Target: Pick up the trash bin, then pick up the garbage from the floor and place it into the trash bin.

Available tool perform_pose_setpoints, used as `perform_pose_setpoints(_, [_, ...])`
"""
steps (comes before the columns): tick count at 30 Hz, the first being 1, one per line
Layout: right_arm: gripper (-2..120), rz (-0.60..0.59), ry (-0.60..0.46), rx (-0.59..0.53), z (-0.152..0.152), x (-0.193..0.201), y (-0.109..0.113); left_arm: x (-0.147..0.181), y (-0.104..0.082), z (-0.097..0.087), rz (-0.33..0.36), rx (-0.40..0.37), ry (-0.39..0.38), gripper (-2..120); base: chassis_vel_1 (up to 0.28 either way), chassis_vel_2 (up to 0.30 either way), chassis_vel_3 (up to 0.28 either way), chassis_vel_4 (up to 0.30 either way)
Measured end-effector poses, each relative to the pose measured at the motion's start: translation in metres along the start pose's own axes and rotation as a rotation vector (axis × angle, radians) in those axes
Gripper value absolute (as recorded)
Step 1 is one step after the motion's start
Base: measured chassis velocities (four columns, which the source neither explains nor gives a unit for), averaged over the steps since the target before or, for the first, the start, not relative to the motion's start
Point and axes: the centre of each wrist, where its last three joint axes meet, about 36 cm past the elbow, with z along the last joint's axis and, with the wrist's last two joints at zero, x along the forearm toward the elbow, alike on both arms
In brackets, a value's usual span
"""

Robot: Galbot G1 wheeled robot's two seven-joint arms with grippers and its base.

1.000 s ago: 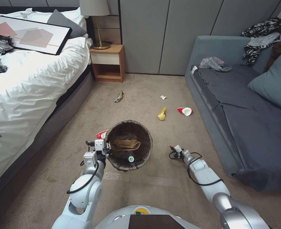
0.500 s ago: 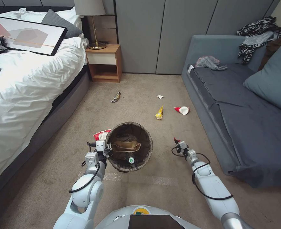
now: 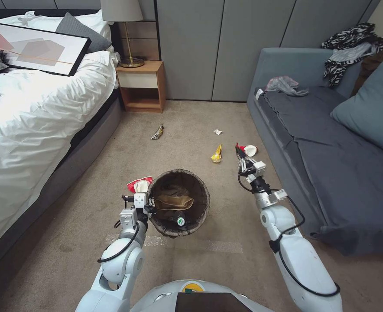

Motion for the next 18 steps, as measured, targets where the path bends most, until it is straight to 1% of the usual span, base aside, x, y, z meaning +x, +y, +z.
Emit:
perform_pose_setpoints(1, [0, -0.092, -0.236, -0.149, -0.06, -0.001, 0.021, -0.001, -0.003, 0.002, 0.01, 0.001, 0.009, 2, 0.0, 0.0, 0.0, 0.0])
perform_pose_setpoints(2, [0, -0.092, -0.236, -0.149, -0.06, -0.001, 0.021, -0.001, -0.003, 0.002, 0.01, 0.001, 0.009, 2, 0.0, 0.0, 0.0, 0.0])
perform_pose_setpoints(3, [0, -0.165, -0.322, -0.202, -0.088, 0.002, 0.035, -0.001, -0.004, 0.003, 0.018, 0.002, 0.017, 2, 0.0, 0.0, 0.0, 0.0])
perform_pose_setpoints(4, [0, -0.206, -0.355, -0.223, -0.101, 0.005, 0.043, -0.002, -0.006, 0.004, 0.024, 0.003, 0.022, 2, 0.0, 0.0, 0.0, 0.0])
perform_pose_setpoints(5, [0, -0.278, -0.398, -0.252, -0.123, 0.01, 0.06, -0.002, -0.008, 0.006, 0.032, 0.005, 0.032, 2, 0.0, 0.0, 0.0, 0.0])
perform_pose_setpoints(6, [0, -0.278, -0.398, -0.252, -0.123, 0.01, 0.06, -0.002, -0.008, 0.006, 0.032, 0.005, 0.032, 2, 0.0, 0.0, 0.0, 0.0])
perform_pose_setpoints(7, [0, -0.328, -0.419, -0.27, -0.135, 0.014, 0.073, -0.001, -0.009, 0.006, 0.039, 0.005, 0.039, 2, 0.0, 0.0, 0.0, 0.0])
perform_pose_setpoints(8, [0, -0.391, -0.429, -0.297, -0.148, 0.019, 0.092, -0.001, -0.011, 0.007, 0.047, 0.005, 0.045, 2, 0.0, 0.0, 0.0, 0.0])
perform_pose_setpoints(9, [0, -0.483, -0.419, -0.351, -0.163, 0.029, 0.125, 0.0, -0.014, 0.008, 0.06, 0.004, 0.05, 2, 0.0, 0.0, 0.0, 0.0])
perform_pose_setpoints(10, [0, -0.495, -0.414, -0.36, -0.164, 0.03, 0.13, 0.0, -0.014, 0.008, 0.061, 0.004, 0.051, 2, 0.0, 0.0, 0.0, 0.0])
perform_pose_setpoints(11, [0, -0.495, -0.414, -0.36, -0.164, 0.03, 0.13, 0.0, -0.014, 0.008, 0.061, 0.004, 0.051, 2, 0.0, 0.0, 0.0, 0.0])
perform_pose_setpoints(12, [0, -0.559, -0.38, -0.409, -0.168, 0.039, 0.155, -0.001, -0.016, 0.008, 0.065, 0.005, 0.052, 2, 0.0, 0.0, 0.0, 0.0])
perform_pose_setpoints(14, [0, -0.64, -0.304, -0.449, -0.161, 0.053, 0.188, -0.001, -0.017, 0.008, 0.068, 0.006, 0.053, 2, 0.0, 0.0, 0.0, 0.0])
perform_pose_setpoints(15, [0, -0.64, -0.304, -0.449, -0.161, 0.053, 0.188, -0.001, -0.017, 0.008, 0.068, 0.006, 0.053, 2, 0.0, 0.0, 0.0, 0.0])
perform_pose_setpoints(16, [0, -0.669, -0.258, -0.45, -0.15, 0.06, 0.2, -0.001, -0.017, 0.008, 0.068, 0.006, 0.053, 2, 0.0, 0.0, 0.0, 0.0])
perform_pose_setpoints(18, [0, -0.71, -0.173, -0.415, -0.124, 0.071, 0.212, -0.001, -0.017, 0.007, 0.068, 0.008, 0.052, 2, 0.0, 0.0, 0.0, 0.0])
